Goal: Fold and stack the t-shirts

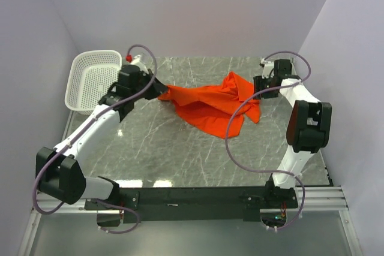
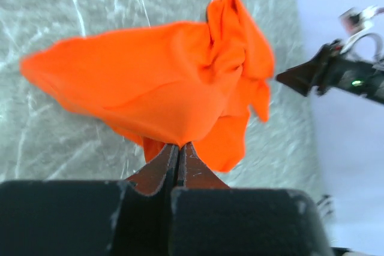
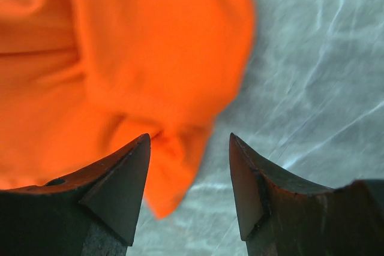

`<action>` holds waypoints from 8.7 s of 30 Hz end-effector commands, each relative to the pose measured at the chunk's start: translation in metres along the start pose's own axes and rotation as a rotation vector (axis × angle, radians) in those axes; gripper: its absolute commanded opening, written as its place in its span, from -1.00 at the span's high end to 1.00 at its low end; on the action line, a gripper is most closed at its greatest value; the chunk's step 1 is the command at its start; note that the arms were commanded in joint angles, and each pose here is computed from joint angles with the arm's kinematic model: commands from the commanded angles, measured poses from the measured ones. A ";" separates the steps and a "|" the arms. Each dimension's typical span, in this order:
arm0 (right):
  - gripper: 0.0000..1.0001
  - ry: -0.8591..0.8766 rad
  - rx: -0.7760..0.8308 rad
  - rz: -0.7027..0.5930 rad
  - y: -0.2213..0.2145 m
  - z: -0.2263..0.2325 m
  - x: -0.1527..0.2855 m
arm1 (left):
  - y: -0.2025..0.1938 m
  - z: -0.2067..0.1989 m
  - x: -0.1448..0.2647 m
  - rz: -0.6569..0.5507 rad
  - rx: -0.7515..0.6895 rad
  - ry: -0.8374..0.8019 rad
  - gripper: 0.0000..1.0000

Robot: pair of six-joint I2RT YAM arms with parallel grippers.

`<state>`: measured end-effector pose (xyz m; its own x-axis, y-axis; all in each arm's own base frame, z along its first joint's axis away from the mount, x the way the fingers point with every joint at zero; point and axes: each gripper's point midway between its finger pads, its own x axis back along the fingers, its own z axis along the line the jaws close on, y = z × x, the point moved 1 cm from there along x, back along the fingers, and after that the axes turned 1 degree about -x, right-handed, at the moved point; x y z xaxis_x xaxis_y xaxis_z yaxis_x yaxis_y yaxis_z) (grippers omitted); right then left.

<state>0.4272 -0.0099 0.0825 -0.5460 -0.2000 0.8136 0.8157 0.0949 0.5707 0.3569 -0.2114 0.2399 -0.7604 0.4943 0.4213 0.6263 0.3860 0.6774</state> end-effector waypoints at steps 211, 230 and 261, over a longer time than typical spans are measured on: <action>1.00 -0.016 1.103 -0.288 -0.181 0.077 0.182 | -0.192 0.089 0.145 0.316 0.440 -0.032 0.99; 1.00 0.045 1.128 -0.037 -0.230 0.070 0.194 | -0.213 0.078 0.179 0.504 0.406 0.087 0.33; -0.52 0.019 -0.119 -0.125 0.011 -0.023 0.001 | 0.012 0.182 -0.081 0.114 0.155 0.430 -0.47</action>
<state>0.4194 -0.0245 0.0800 -0.6136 -0.2457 0.7504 0.7753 -0.0073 0.6315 0.4422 -0.1055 0.0985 -0.6483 0.1879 0.7378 0.7143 0.4856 0.5040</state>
